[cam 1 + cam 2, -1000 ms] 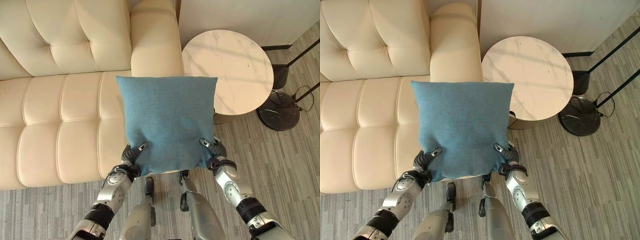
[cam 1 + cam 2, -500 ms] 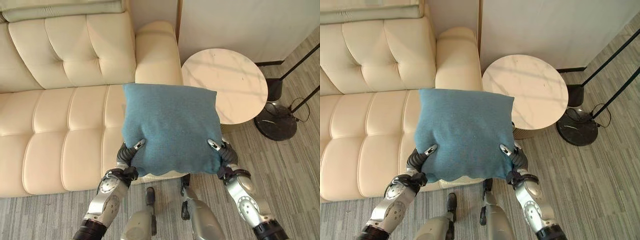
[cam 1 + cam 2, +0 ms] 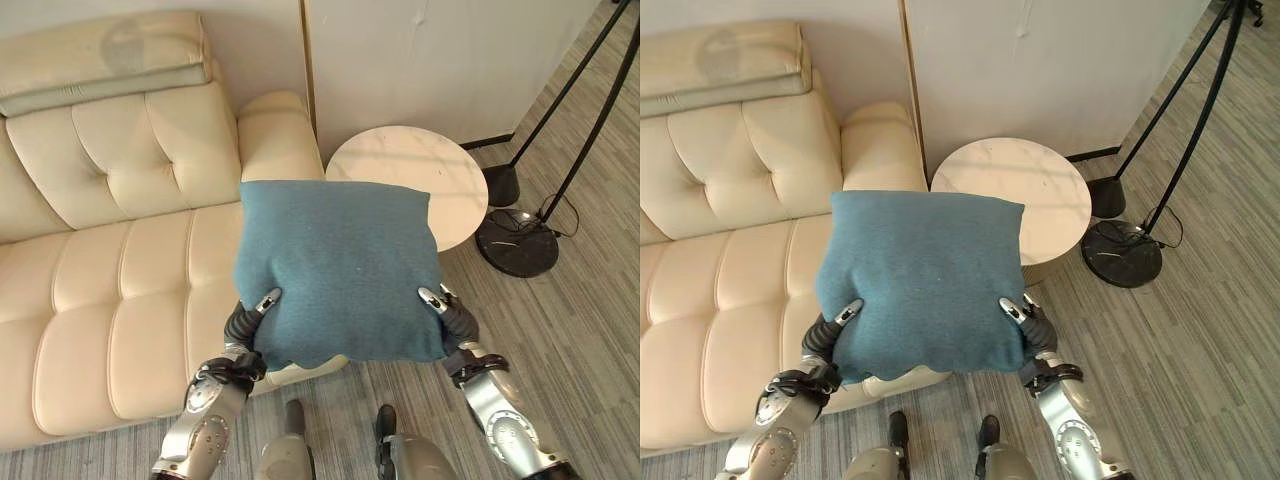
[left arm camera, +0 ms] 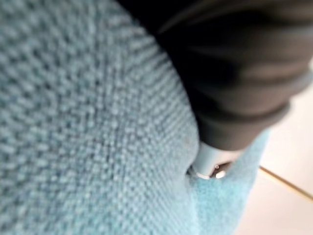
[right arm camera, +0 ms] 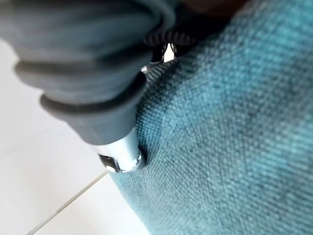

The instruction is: Pick up all the scattered cushions and arrange them neatly on the sofa.

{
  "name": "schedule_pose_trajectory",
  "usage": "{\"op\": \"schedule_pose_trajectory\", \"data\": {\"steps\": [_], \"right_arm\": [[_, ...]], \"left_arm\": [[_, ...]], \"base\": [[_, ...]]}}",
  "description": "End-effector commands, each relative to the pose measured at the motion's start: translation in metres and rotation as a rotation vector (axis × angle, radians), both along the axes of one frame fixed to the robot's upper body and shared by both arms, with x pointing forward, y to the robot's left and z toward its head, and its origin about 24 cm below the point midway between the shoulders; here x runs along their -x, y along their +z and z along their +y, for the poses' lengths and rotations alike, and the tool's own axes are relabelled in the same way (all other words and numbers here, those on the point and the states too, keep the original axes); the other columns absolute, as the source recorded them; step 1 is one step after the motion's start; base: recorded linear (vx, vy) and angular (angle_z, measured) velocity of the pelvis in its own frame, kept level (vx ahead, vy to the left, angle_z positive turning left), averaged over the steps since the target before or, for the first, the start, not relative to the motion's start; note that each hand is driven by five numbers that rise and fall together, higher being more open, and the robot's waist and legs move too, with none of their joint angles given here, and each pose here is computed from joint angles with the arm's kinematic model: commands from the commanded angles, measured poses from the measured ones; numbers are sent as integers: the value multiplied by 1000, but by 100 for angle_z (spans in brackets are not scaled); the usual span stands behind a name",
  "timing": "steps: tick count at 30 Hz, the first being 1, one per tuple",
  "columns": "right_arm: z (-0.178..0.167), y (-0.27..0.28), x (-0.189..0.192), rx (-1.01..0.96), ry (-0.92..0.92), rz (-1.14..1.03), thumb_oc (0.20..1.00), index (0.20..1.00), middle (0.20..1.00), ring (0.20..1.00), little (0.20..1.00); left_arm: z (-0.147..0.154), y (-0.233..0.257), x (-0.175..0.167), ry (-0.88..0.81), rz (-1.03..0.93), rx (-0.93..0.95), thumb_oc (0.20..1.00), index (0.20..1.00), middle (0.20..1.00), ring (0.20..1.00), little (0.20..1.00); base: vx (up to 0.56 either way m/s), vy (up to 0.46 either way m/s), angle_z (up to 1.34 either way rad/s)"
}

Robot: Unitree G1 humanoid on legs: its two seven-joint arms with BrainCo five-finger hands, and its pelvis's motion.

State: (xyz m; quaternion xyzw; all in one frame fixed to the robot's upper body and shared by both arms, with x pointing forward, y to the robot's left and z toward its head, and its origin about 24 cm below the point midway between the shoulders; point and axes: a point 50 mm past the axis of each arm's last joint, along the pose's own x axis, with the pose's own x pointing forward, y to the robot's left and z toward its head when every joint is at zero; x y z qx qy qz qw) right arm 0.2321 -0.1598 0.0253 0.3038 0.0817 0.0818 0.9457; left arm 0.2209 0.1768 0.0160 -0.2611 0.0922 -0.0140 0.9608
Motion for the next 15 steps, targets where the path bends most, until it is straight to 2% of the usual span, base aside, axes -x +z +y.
{"op": "schedule_pose_trajectory", "data": {"steps": [1, 8, 15], "right_arm": [[74, 55, 3, -334, 265, -283, 200, 200, 200, 200, 200], [76, 64, -2, -374, 283, -320, 200, 200, 200, 200, 200], [65, 73, -4, -319, 262, -389, 200, 200, 200, 200, 200]], "left_arm": [[-47, 54, -10, -226, -283, 134, 200, 200, 200, 200, 200], [-46, 70, -12, -200, -370, 132, 200, 200, 200, 200, 200], [-49, 70, -14, -196, -381, 163, 200, 200, 200, 200, 200]], "base": [[-255, -191, 26], [-298, -79, 56], [-80, 33, 57]]}}
